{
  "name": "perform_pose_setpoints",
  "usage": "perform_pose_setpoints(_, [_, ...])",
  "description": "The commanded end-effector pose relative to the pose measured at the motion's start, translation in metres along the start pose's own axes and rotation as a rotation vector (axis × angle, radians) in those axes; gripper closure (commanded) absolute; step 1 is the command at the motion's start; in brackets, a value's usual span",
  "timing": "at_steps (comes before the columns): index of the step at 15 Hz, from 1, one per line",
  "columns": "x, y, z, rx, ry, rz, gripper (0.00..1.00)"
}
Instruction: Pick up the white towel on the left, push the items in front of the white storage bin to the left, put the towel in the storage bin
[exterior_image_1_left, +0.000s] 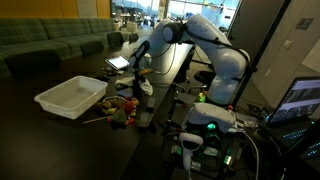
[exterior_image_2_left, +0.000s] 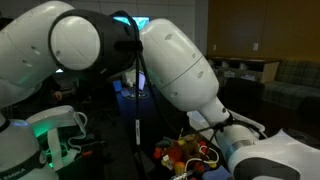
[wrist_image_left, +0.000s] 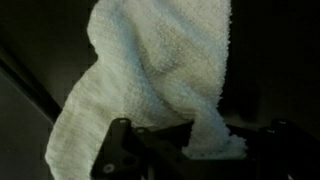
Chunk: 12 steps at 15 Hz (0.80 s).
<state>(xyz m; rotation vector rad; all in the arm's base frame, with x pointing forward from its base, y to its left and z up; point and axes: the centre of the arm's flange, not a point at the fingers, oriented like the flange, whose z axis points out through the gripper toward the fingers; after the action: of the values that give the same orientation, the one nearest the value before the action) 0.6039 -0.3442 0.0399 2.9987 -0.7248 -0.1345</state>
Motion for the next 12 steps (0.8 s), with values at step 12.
perform_pose_setpoints(12, [-0.139, 0.050, -0.181, -0.157, 0.205, 0.109, 0.96])
